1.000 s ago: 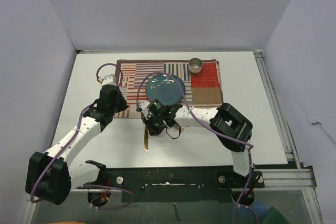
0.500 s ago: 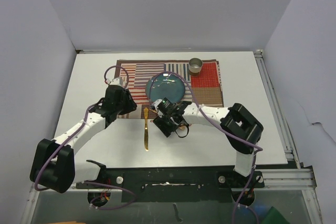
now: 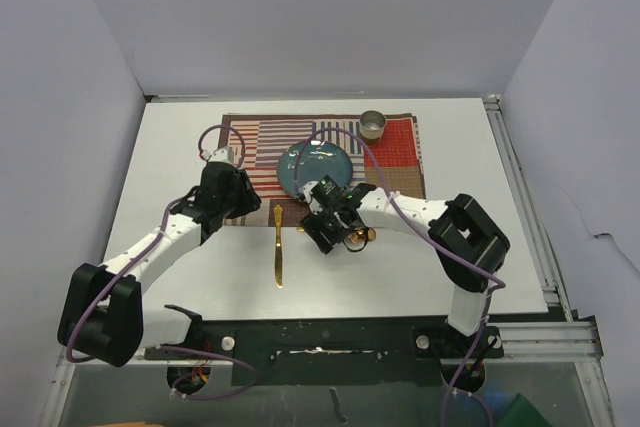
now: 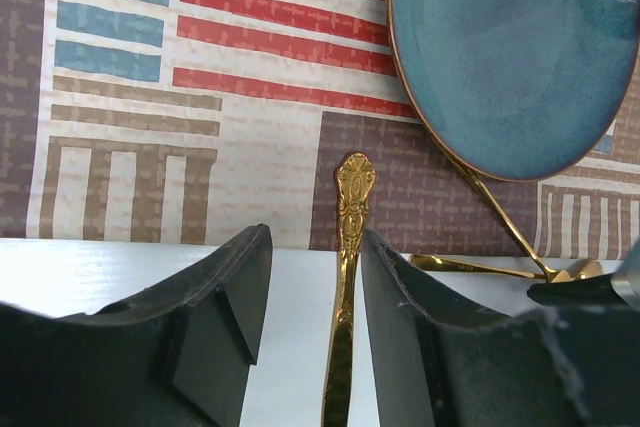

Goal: Set the dinner table for one person
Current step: Pick up the fork at the center of the board.

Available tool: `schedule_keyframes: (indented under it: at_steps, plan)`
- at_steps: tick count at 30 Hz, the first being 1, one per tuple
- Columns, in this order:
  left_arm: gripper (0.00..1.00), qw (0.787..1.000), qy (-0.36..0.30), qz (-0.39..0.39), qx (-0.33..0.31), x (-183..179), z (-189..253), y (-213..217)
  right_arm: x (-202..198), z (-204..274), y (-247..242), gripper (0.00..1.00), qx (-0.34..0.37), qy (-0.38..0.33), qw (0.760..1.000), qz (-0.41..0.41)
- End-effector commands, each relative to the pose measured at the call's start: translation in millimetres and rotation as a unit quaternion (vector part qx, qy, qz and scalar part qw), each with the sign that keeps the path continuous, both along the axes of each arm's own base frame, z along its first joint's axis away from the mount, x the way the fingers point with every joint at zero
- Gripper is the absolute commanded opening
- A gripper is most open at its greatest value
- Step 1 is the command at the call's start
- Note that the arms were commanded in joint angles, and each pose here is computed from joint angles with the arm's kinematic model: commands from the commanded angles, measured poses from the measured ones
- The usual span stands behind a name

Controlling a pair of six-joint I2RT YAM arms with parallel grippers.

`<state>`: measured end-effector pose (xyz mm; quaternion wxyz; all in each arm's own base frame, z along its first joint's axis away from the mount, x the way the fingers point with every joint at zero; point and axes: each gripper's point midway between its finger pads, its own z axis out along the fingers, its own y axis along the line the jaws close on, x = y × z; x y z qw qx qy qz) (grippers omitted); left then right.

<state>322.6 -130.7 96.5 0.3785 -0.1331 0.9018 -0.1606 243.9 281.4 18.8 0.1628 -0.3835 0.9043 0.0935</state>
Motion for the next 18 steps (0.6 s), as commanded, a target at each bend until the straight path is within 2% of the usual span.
schedule_keyframes:
  at_steps: [1, 9, 18]
  plan:
    - [0.41, 0.999, -0.031, -0.003, -0.009, 14, 11, -6, 4, 46, 16, 0.63, 0.058, -0.029, 0.998, 0.014]
    - [0.41, 0.999, -0.03, -0.006, -0.013, 15, 10, -8, -3, 74, 10, 0.65, 0.074, -0.055, 0.996, 0.001]
    - [0.42, 0.999, -0.028, -0.011, -0.017, 13, 8, -13, 26, 51, -31, 0.66, 0.024, -0.059, 0.996, -0.056]
